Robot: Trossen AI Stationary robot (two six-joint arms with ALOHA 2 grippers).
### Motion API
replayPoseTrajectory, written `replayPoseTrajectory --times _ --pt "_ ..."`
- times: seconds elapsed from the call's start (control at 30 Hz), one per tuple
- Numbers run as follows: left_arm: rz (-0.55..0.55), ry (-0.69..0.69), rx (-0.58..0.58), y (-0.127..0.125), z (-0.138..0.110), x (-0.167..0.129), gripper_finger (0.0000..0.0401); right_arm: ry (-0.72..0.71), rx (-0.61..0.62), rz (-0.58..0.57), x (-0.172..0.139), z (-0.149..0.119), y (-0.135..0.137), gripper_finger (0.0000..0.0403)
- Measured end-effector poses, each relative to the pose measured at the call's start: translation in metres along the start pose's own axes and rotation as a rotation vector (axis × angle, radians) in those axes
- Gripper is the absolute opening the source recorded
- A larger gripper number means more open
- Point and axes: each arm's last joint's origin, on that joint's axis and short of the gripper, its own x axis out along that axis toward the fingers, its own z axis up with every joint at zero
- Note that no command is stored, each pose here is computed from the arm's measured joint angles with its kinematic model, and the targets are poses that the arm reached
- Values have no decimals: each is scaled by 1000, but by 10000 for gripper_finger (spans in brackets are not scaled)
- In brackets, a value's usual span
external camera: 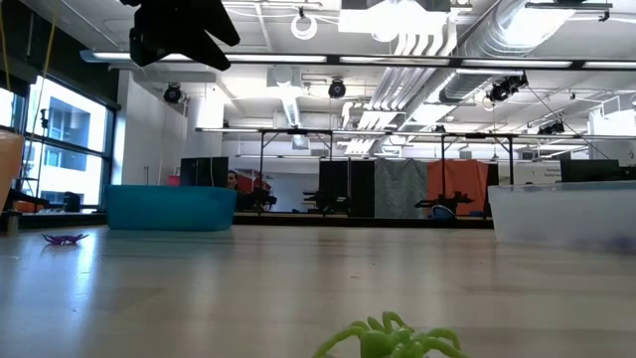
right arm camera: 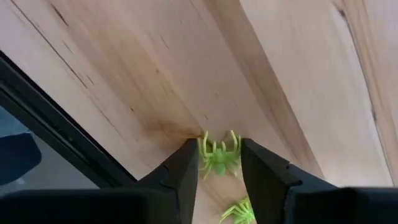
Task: Sort Halloween decoration
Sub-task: Put the green spider toy into the blue bin
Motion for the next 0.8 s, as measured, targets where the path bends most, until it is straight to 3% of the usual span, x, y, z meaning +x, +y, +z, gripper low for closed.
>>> replayPoseTrajectory --times 0.23,0.57,0.8 --pt "-1 -1 -1 0 0 0 136 9 -1 -4 0 1 0 10" --pt "-13 -11 -9 -1 1 0 136 -7 6 27 -13 2 -4 0" --pt "-15 -11 0 -2 1 0 136 -192 45 101 -52 14 -16 0"
